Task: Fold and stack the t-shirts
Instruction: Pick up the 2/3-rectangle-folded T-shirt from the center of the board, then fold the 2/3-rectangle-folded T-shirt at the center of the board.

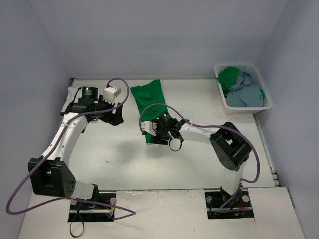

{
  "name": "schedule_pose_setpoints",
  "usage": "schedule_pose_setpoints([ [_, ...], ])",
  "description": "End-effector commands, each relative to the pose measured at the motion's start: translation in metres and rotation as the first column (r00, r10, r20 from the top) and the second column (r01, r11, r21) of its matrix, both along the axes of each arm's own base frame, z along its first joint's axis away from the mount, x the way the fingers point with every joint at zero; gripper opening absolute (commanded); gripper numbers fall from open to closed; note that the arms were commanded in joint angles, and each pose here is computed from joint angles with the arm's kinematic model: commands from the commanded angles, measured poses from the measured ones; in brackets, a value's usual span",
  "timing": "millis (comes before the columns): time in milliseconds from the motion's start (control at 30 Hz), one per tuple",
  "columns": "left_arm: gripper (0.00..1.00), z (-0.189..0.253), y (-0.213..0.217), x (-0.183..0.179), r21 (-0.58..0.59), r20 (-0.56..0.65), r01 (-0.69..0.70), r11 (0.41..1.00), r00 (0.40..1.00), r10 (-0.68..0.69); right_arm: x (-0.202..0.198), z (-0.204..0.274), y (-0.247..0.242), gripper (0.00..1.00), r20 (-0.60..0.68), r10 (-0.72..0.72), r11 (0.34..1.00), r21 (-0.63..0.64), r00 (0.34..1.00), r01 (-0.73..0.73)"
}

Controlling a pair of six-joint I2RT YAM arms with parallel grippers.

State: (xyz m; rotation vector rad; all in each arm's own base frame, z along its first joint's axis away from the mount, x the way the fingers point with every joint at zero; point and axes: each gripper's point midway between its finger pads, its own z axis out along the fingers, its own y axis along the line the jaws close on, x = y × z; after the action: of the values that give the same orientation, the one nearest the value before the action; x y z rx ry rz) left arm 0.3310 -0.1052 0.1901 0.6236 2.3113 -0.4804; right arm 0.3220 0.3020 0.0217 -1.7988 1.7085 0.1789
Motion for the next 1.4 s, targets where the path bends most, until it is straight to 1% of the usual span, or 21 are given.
schedule_pose_setpoints([
  [0,0.68,0.030,-0.003,0.006,-0.031,0.083,0.018,0.999,0.996,-0.015,-0.006,-0.021,0.002,0.66,-0.038,0.006,1.000,-0.024,0.999,-0.007],
  [67,0.68,0.031,-0.004,0.006,-0.033,0.085,0.022,0.999,0.996,-0.019,-0.006,-0.025,0.002,0.61,-0.046,0.003,1.000,-0.028,0.999,-0.005],
  [100,0.68,0.031,-0.004,0.006,-0.034,0.087,0.021,0.999,0.996,-0.018,-0.006,-0.028,0.002,0.51,-0.053,0.001,0.999,-0.035,0.999,-0.003],
  [167,0.68,0.031,-0.003,0.007,-0.033,0.086,0.019,0.999,0.996,-0.016,-0.007,-0.031,0.002,0.40,-0.065,0.001,0.999,-0.044,0.998,-0.004],
  [200,0.68,0.031,-0.004,0.006,-0.033,0.085,0.021,0.999,0.996,-0.018,-0.013,-0.034,0.001,0.27,-0.088,0.010,0.998,-0.053,0.996,-0.015],
  [333,0.68,0.031,-0.003,0.006,-0.032,0.087,0.020,0.999,0.996,-0.017,-0.021,-0.029,-0.004,0.03,-0.099,0.012,0.998,-0.060,0.995,-0.018],
  [367,0.68,0.029,-0.003,0.006,-0.031,0.084,0.023,0.999,0.996,-0.020,-0.026,-0.021,-0.004,0.00,-0.093,0.023,0.998,-0.055,0.995,-0.028],
  [500,0.68,0.027,-0.003,0.007,-0.034,0.077,0.021,0.999,0.997,-0.018,-0.051,-0.001,-0.009,0.00,-0.101,0.058,0.996,-0.062,0.993,-0.065],
  [700,0.68,0.028,-0.008,0.009,-0.062,0.060,0.034,0.997,0.998,-0.030,-0.106,0.034,-0.011,0.00,-0.147,0.142,0.987,-0.054,0.979,-0.151],
  [800,0.68,0.023,-0.013,0.017,-0.088,0.051,0.036,0.995,0.998,-0.031,-0.124,0.058,-0.013,0.00,-0.150,0.165,0.985,-0.026,0.975,-0.171],
  [833,0.68,0.022,-0.016,0.021,-0.097,0.054,0.040,0.995,0.998,-0.035,-0.131,0.059,-0.018,0.00,-0.171,0.168,0.984,-0.034,0.971,-0.176],
  [933,0.67,0.011,-0.026,0.032,-0.130,0.016,0.066,0.989,0.998,-0.064,-0.142,0.074,-0.021,0.00,-0.177,0.188,0.981,-0.016,0.966,-0.194],
  [967,0.63,0.010,-0.033,0.033,-0.144,0.005,0.088,0.986,0.996,-0.088,-0.143,0.077,-0.023,0.00,-0.171,0.190,0.980,-0.022,0.967,-0.196],
  [1033,0.58,0.000,-0.042,0.045,-0.156,-0.027,0.109,0.982,0.993,-0.114,-0.144,0.086,-0.026,0.00,-0.152,0.189,0.981,-0.019,0.970,-0.194],
  [1167,0.45,-0.009,-0.069,0.066,-0.183,-0.028,0.170,0.968,0.984,-0.178,-0.142,0.104,-0.028,0.00,-0.109,0.188,0.982,0.003,0.976,-0.189],
  [1200,0.39,-0.009,-0.082,0.068,-0.197,-0.029,0.188,0.962,0.980,-0.197,-0.141,0.107,-0.028,0.00,-0.103,0.188,0.982,0.008,0.977,-0.188],
  [1233,0.35,-0.016,-0.092,0.073,-0.204,-0.032,0.201,0.958,0.977,-0.212,-0.141,0.108,-0.028,0.00,-0.099,0.187,0.982,0.009,0.977,-0.187],
  [1267,0.32,-0.011,-0.102,0.077,-0.211,-0.012,0.222,0.952,0.973,-0.230,-0.140,0.109,-0.028,0.00,-0.095,0.188,0.982,0.008,0.978,-0.188],
  [1300,0.26,-0.012,-0.119,0.074,-0.216,-0.009,0.253,0.943,0.965,-0.261,-0.139,0.108,-0.028,0.00,-0.093,0.187,0.982,0.004,0.978,-0.187],
  [1333,0.23,-0.020,-0.130,0.075,-0.220,-0.019,0.273,0.937,0.959,-0.284,-0.137,0.108,-0.028,0.00,-0.091,0.184,0.983,0.000,0.979,-0.184],
  [1367,0.20,-0.016,-0.141,0.075,-0.220,-0.005,0.301,0.928,0.951,-0.310,-0.136,0.109,-0.027,0.00,-0.086,0.183,0.983,0.000,0.979,-0.184],
])
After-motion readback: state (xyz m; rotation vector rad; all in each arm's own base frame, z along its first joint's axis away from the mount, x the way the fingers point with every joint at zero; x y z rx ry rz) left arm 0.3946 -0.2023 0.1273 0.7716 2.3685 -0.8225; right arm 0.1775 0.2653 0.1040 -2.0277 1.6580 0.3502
